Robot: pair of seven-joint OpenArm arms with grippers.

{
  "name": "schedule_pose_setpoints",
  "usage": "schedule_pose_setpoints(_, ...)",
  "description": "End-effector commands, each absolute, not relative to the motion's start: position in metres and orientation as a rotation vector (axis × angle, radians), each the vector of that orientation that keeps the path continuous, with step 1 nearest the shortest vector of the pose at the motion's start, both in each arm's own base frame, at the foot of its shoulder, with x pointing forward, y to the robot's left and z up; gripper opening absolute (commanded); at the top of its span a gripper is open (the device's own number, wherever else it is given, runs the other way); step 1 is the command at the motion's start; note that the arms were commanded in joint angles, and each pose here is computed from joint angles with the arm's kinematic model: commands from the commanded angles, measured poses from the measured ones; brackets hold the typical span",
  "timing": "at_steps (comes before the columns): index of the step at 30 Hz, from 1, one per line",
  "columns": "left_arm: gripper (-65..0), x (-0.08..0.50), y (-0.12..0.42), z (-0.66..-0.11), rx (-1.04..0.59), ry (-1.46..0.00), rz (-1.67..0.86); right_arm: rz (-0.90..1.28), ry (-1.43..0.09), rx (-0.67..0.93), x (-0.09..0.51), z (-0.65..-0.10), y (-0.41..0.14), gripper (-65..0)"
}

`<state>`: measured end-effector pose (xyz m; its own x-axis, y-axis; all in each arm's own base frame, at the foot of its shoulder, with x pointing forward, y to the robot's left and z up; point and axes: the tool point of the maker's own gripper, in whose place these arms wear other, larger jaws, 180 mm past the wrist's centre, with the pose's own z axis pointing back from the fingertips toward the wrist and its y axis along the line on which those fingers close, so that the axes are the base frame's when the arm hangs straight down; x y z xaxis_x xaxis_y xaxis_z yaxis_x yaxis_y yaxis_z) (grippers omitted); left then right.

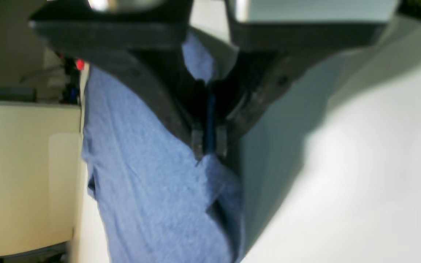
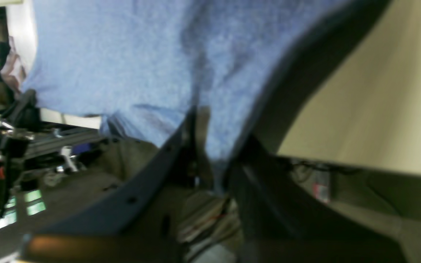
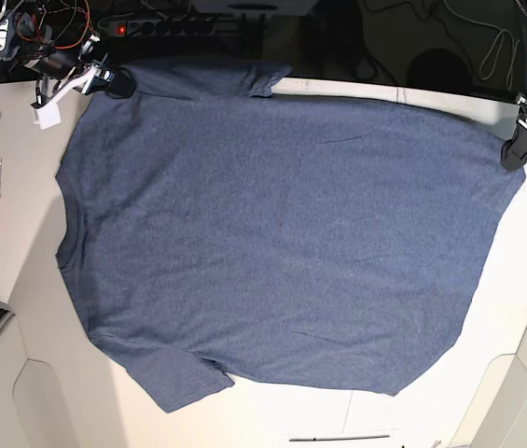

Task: Layout the t-shirt on the table in an organized manner, then fold the t-shirt properly
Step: 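Fold the lifted side over the shirt body with both grippers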

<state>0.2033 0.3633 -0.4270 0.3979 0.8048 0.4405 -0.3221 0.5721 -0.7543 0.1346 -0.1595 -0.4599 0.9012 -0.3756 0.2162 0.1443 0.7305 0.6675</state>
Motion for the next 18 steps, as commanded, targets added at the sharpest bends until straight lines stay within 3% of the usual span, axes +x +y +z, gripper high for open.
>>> schedule_pose_setpoints(1,-65.0,0.21,0.374,-0.41,-0.633,-0.951,0.754,-0.276,-0.382,0.689,0.138,-0.451,-0.165,-65.0)
schedule_pose_setpoints(10,-65.0,0.212,0.366,-0.395,-0.737,-0.982,0.772,-0.2,-0.493,0.701,0.159,-0.416,-0.161,-65.0)
schedule_pose_setpoints(18,-65.0,0.256,0.361,-0.369,-0.756,-1.057,0.685,-0.138,-0.656,0.619,0.222,-0.393,-0.171,-65.0)
